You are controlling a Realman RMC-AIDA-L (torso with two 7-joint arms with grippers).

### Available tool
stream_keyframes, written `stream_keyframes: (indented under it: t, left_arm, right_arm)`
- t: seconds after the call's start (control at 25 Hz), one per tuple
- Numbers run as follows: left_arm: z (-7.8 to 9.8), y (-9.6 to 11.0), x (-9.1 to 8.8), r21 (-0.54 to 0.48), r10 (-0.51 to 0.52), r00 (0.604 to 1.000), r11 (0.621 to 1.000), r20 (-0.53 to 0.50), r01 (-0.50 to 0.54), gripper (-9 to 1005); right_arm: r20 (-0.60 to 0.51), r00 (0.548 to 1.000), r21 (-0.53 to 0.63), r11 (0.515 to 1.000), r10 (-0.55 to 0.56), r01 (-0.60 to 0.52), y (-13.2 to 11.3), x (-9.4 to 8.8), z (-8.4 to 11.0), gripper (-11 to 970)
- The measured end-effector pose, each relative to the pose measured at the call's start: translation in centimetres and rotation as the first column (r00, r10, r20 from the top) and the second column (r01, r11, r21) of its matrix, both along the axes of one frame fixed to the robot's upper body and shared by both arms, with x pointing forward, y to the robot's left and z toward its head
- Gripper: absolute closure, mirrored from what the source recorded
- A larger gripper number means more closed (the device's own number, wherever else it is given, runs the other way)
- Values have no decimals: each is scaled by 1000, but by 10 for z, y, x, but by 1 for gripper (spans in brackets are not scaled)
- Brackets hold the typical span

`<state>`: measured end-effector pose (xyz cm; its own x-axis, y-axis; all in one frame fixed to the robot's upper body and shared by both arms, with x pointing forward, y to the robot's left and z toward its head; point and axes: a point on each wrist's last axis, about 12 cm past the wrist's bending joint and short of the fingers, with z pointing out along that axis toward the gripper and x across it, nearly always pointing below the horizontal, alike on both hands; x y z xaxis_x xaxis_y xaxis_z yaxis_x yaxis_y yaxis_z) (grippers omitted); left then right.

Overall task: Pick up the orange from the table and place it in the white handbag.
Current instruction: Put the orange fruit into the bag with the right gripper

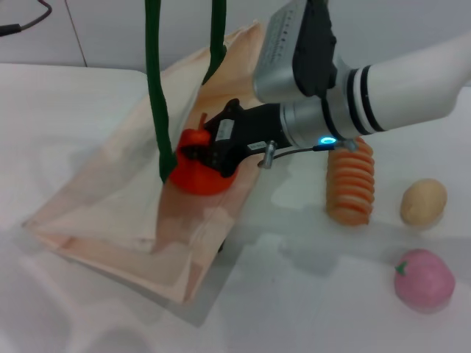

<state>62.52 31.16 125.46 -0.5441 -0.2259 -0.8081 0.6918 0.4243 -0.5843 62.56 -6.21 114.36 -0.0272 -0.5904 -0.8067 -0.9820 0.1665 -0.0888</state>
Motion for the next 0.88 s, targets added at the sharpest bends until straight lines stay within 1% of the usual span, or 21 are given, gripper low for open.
stream_keyframes:
  t: [0.28,0.56,0.88]
  left_arm:
    - [2,-1,1,-4,-3,1000,1000,3,3,867]
    - [3,1,1,-5,3,1000,1000,4,-3,867]
    - [2,4,0,-10,11,1000,1000,6,-11,866]
  right_arm:
    - [36,999,18,999,40,-40,13,-4,3,902]
    - [60,998,28,1000,3,-5,14,0,3,902]
    - [77,997,23,1000,-21,19,11,4,4,661]
